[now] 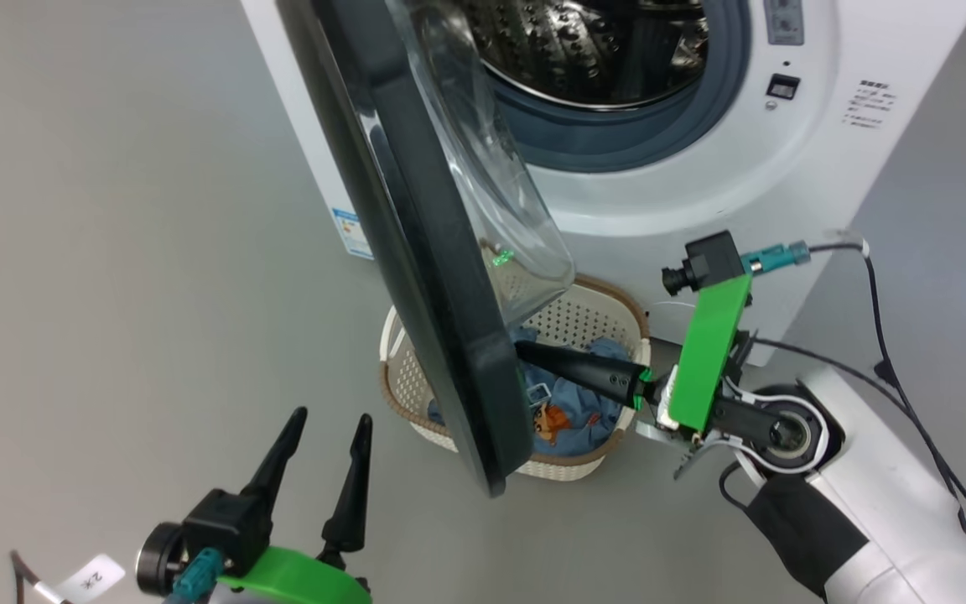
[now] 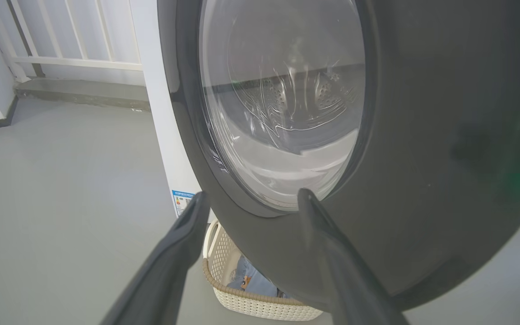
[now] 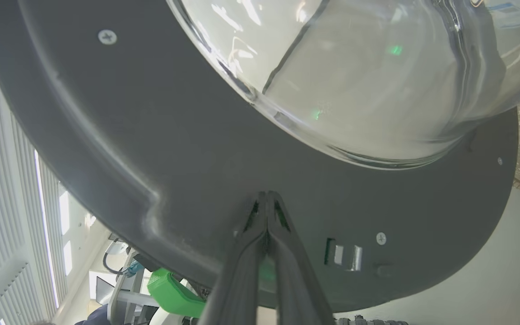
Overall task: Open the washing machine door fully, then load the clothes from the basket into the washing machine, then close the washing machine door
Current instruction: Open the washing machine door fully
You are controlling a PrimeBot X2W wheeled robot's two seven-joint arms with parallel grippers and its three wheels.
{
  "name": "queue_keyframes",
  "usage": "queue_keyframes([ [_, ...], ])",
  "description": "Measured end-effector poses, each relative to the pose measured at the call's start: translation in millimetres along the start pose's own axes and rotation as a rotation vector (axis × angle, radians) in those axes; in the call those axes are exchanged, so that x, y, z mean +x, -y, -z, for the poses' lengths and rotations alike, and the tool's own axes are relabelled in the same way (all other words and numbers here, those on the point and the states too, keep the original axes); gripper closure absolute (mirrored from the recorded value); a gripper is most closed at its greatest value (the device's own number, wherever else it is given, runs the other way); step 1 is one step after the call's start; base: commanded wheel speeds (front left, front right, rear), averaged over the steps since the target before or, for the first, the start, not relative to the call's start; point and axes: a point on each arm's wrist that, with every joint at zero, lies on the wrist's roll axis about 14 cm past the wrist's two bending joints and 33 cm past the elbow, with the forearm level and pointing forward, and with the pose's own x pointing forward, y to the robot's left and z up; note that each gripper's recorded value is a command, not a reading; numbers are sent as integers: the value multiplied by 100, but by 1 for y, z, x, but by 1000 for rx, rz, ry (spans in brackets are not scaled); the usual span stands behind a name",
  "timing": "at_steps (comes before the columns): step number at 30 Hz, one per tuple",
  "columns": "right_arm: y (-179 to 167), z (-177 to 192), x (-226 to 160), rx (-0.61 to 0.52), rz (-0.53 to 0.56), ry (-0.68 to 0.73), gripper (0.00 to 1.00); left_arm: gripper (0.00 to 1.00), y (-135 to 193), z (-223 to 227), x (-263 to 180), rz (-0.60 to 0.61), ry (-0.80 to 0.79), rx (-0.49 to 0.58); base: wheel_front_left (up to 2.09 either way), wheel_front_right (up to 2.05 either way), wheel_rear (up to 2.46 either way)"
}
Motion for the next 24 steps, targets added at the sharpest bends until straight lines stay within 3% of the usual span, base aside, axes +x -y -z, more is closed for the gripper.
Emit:
queue_keyframes([
  [1, 2, 1, -3, 4, 8, 6, 0, 0, 0, 1, -1, 5, -4, -3, 0, 0, 0],
  [14, 44, 5, -66, 31, 171, 154, 0, 0, 11, 3, 7, 84, -2, 8, 0, 0, 0],
  [24, 73, 0, -140, 28, 317, 397, 0, 0, 20, 9, 9, 131, -14, -6, 0, 0, 0],
])
